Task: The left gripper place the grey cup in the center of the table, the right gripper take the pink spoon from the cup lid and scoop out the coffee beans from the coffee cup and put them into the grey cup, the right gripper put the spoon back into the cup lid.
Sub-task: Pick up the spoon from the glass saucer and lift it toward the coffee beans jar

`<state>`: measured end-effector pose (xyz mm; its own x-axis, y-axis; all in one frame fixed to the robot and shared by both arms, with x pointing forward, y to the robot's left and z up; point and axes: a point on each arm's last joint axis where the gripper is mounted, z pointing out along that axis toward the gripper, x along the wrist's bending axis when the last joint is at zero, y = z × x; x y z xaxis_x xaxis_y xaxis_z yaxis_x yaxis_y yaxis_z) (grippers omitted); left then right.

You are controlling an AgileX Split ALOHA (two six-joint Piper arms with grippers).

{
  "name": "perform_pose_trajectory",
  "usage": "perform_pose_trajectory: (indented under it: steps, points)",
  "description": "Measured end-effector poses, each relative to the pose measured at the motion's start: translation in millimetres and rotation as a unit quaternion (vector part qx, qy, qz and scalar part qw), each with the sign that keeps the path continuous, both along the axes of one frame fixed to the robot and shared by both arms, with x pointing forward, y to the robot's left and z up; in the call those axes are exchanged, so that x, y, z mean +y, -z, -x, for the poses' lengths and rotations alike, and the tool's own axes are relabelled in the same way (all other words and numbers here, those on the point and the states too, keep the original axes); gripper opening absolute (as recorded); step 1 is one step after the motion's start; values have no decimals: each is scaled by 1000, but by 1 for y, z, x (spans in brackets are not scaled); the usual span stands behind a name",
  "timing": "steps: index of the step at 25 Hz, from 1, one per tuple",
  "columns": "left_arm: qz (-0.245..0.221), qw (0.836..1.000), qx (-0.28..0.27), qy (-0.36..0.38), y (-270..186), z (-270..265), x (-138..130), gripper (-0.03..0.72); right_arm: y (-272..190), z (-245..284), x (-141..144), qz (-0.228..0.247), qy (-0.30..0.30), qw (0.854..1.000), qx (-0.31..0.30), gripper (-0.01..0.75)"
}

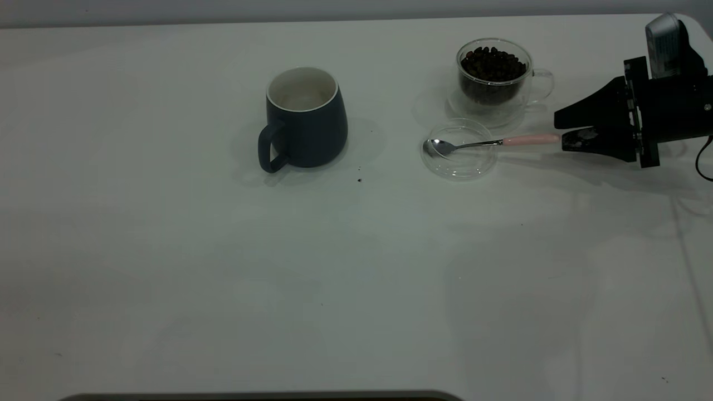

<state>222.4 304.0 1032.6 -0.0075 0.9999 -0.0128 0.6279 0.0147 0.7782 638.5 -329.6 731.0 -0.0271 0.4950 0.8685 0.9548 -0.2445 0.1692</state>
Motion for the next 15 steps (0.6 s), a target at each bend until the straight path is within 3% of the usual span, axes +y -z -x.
perform_pose_trajectory:
  steps: [15]
  points:
    - [-1, 1000, 0, 1, 0, 0, 0, 565, 0, -1, 25, -3, -31, 999, 2, 414]
